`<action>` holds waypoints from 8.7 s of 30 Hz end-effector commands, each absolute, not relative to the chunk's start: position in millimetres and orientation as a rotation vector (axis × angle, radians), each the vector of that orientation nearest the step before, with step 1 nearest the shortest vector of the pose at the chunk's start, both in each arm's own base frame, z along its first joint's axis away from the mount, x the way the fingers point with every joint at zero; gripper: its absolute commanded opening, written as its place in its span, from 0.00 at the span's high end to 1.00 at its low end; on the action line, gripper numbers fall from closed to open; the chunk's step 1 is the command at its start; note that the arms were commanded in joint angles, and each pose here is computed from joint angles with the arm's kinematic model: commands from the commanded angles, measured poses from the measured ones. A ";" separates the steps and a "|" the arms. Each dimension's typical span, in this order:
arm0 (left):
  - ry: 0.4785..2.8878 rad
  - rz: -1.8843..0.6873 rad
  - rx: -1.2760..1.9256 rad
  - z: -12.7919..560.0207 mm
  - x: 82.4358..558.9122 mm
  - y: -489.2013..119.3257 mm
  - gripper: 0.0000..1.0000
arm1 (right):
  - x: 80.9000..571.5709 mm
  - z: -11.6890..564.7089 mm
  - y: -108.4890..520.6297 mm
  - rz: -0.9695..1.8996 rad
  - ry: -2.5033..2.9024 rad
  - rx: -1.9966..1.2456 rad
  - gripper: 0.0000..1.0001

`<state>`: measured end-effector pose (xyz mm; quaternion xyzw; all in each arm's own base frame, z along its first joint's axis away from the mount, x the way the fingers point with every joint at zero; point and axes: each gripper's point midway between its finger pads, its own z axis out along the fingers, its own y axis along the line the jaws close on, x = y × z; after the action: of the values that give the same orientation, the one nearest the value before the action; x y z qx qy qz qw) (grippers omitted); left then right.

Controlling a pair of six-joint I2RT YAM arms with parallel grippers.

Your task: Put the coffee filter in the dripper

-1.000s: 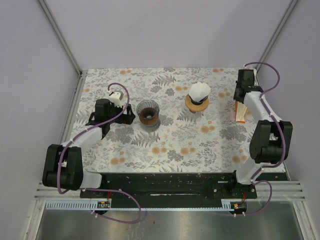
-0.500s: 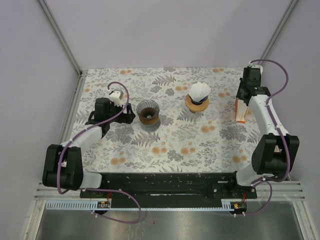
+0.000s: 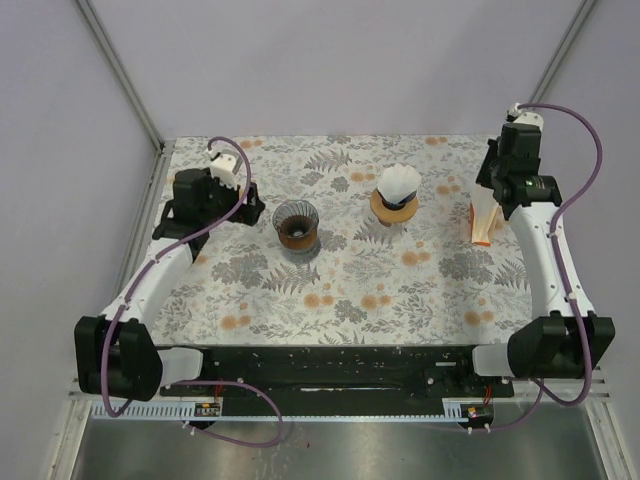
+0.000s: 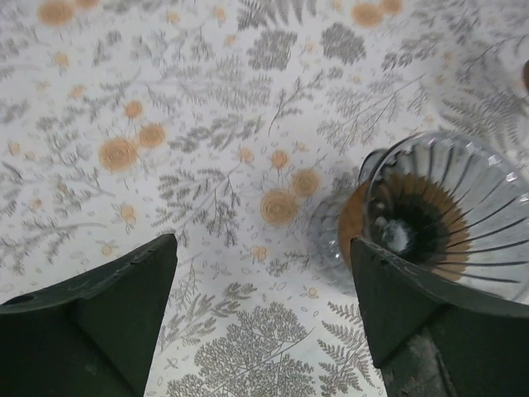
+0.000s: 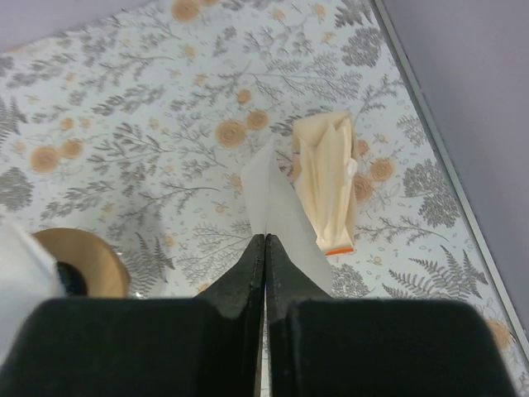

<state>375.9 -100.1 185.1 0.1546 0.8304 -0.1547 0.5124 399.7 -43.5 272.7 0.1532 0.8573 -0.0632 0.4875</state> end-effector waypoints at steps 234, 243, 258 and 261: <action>2.254 -0.476 0.410 241.6 331.9 -171.5 1.00 | 353.1 258.9 376.6 0.463 2.022 -0.590 1.00; 2.261 -0.395 0.448 242.0 342.9 -163.4 1.00 | 363.8 235.8 376.9 0.519 2.238 -0.586 1.00; 2.299 -0.377 0.497 226.9 347.8 -162.6 0.86 | 358.3 210.3 387.4 0.624 2.389 -0.610 1.00; 2.312 -0.374 0.495 223.1 352.1 -163.0 0.84 | 361.1 206.5 387.4 0.604 2.396 -0.618 1.00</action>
<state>335.5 -163.3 207.6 0.1913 0.9082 -0.1518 0.3398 361.5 385.7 206.0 -0.2295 0.8968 0.2223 0.3061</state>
